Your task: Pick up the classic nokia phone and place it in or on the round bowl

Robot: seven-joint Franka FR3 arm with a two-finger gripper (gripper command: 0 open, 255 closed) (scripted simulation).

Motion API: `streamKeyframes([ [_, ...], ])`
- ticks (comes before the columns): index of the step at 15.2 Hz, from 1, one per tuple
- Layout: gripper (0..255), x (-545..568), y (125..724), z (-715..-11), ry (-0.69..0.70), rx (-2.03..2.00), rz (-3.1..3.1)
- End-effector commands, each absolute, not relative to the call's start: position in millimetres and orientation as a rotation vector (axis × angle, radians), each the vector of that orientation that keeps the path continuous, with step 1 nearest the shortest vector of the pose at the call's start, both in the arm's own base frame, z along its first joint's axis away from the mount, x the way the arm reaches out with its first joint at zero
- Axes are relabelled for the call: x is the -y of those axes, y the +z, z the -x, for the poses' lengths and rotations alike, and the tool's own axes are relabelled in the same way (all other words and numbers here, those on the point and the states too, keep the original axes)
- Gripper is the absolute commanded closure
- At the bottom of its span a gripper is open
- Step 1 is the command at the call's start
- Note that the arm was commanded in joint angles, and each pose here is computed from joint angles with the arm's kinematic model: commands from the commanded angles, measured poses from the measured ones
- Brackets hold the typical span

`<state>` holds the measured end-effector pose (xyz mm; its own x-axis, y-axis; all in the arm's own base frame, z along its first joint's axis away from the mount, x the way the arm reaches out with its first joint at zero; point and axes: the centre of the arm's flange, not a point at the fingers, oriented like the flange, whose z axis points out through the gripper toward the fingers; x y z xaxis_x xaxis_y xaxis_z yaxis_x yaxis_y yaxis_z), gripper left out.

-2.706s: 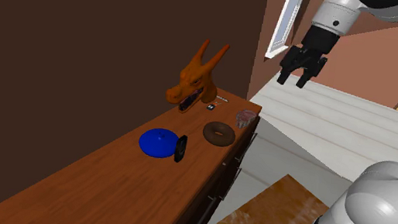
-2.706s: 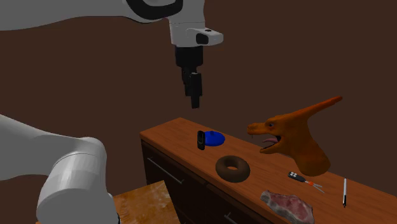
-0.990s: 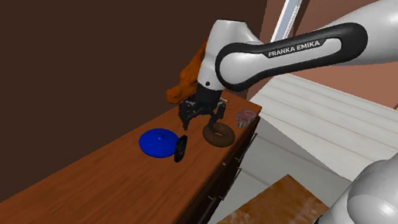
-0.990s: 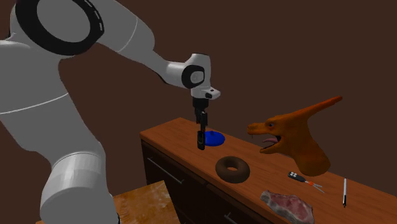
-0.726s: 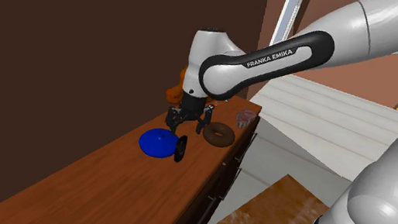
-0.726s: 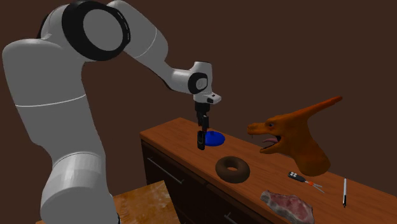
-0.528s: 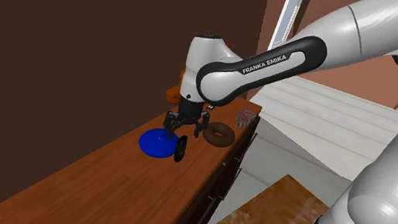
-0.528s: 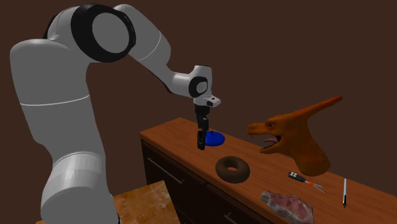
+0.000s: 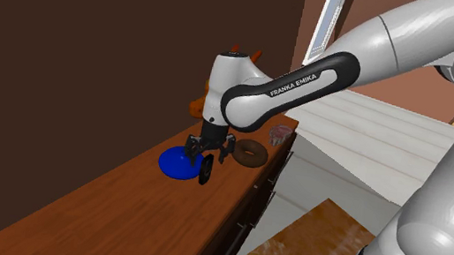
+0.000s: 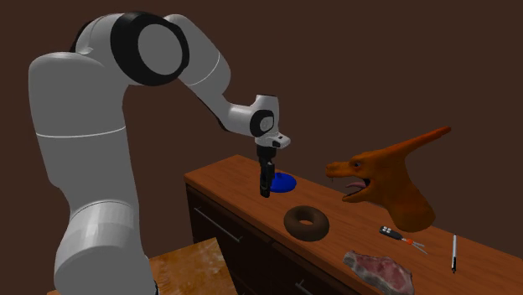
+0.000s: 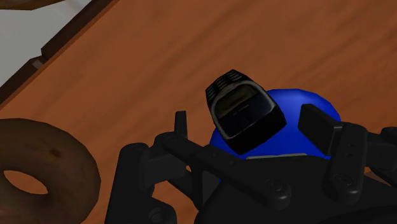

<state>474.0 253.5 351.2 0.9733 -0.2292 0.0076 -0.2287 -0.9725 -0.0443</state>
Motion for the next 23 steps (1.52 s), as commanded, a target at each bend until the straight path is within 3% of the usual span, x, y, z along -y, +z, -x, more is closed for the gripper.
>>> streamKeyframes([
  [1,0,-253.5,350.8,-474.1,-0.020,-0.357,3.078],
  [4,0,-253.5,350.8,-474.1,-0.020,-0.357,3.078],
  [5,255,-253.5,350.8,-474.1,-0.020,-0.357,3.078],
  [14,255,-253.5,350.8,-474.1,-0.020,-0.357,3.078],
  [23,255,-253.5,398.3,-474.1,-0.020,-0.357,3.078],
])
